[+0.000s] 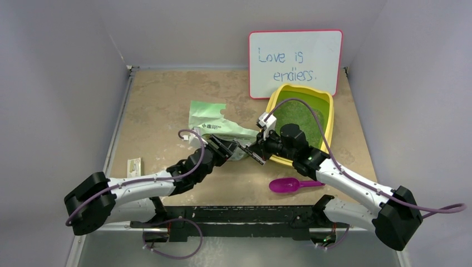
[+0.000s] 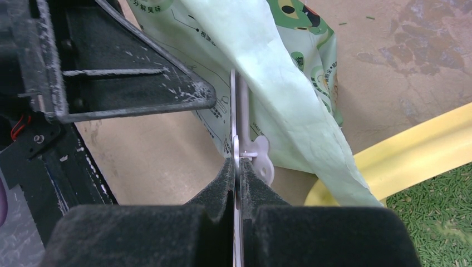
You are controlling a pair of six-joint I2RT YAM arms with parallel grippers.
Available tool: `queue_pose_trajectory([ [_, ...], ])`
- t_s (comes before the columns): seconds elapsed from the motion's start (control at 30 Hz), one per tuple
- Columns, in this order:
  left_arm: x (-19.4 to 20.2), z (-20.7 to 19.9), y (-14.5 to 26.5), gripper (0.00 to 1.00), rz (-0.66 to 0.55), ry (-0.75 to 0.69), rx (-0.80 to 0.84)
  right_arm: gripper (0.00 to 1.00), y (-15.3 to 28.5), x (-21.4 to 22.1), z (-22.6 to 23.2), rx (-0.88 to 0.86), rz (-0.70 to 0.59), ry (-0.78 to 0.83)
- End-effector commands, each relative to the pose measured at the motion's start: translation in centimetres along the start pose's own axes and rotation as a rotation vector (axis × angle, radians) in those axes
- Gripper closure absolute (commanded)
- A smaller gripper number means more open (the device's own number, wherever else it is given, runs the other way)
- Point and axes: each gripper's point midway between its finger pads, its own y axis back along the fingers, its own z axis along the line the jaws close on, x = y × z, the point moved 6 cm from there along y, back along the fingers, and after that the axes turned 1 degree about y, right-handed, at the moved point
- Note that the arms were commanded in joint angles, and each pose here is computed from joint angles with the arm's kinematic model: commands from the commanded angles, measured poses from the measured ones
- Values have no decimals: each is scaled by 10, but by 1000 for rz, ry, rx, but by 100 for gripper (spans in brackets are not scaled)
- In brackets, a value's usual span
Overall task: Fill the litter box with clean litter
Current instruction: Pick up the clamp at the center of the board.
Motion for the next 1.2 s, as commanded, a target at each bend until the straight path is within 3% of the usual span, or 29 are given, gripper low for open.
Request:
queue_pose_trajectory([
  [0.0, -4, -29, -8, 40, -44, 90, 83, 100, 3, -32, 0, 12, -112, 25],
  [0.47, 0, -38, -25, 50, -77, 126, 114, 100, 7, -35, 7, -35, -153, 2],
  [1.17, 0, -40, -27, 88, -80, 125, 122, 99, 2, -27, 10, -74, -119, -4],
])
